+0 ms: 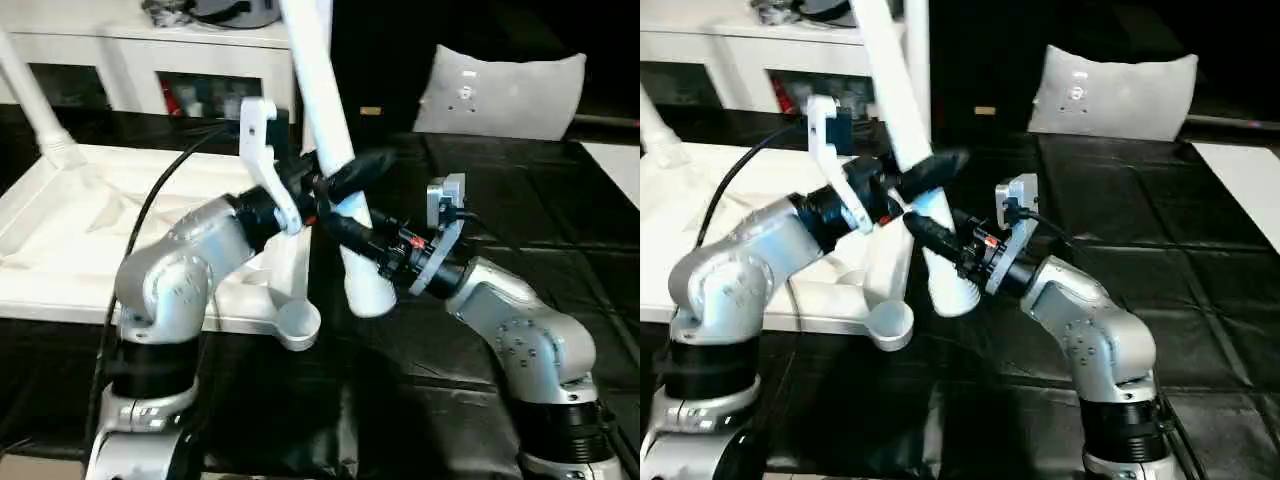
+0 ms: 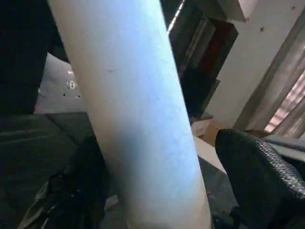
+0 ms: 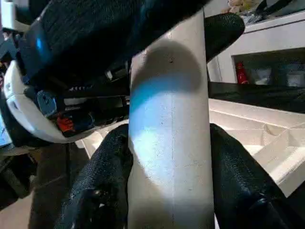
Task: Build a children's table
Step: Pick table leg
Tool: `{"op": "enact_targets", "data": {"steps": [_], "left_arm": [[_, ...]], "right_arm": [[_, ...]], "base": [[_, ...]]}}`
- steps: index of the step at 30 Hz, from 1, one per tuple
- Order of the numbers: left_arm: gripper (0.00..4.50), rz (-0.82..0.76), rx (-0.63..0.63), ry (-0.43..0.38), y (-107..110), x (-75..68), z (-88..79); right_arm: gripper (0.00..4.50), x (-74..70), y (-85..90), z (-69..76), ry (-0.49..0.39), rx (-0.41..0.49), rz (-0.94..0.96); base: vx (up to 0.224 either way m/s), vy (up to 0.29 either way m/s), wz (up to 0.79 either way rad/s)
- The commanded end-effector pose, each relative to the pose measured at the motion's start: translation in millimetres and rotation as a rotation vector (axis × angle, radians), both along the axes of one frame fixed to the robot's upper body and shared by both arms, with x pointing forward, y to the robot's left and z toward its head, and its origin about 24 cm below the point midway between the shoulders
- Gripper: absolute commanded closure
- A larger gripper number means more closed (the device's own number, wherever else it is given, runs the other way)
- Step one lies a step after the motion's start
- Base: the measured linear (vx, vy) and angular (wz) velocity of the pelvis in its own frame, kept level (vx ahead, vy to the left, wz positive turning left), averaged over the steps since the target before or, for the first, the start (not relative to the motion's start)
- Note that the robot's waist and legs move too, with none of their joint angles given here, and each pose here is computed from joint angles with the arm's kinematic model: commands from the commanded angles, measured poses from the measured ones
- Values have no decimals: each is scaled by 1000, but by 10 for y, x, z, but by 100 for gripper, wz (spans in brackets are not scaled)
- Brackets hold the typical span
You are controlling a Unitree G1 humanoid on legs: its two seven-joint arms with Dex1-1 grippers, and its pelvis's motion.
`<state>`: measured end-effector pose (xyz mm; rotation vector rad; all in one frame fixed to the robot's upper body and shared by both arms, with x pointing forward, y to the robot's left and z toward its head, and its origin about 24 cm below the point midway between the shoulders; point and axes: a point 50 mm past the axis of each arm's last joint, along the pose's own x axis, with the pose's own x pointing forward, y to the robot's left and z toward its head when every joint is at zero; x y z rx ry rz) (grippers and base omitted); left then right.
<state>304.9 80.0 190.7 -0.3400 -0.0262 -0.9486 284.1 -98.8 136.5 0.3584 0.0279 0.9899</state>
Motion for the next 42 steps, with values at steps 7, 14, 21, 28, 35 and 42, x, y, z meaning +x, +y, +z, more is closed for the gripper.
{"op": "enact_targets", "data": {"steps": [7,14,21,28,35,42], "left_arm": [[159,-76,63,-151,-136,-103,95],[196,-71,64,-167,-134,-88,67],[246,-80,-30,-105,-132,-92,92],[264,-87,-138,-32,-149,-92,113],[266,-28,-14,-59,-157,-50,50],[266,43,-48,-36,-112,20,71]], "right_arm": [[265,36,-16,-76,-1,-41,-40],[266,50,-26,-84,-18,-47,-47],[266,68,-35,-72,-27,-45,-57],[266,88,-37,-52,-38,-41,-64],[266,104,-38,-53,-48,-66,-76],[266,134,-63,-55,-47,-96,-103]], "base": [[0,0,0],[0,0,0],[0,0,0],[0,0,0],[0,0,0],[0,0,0]]}}
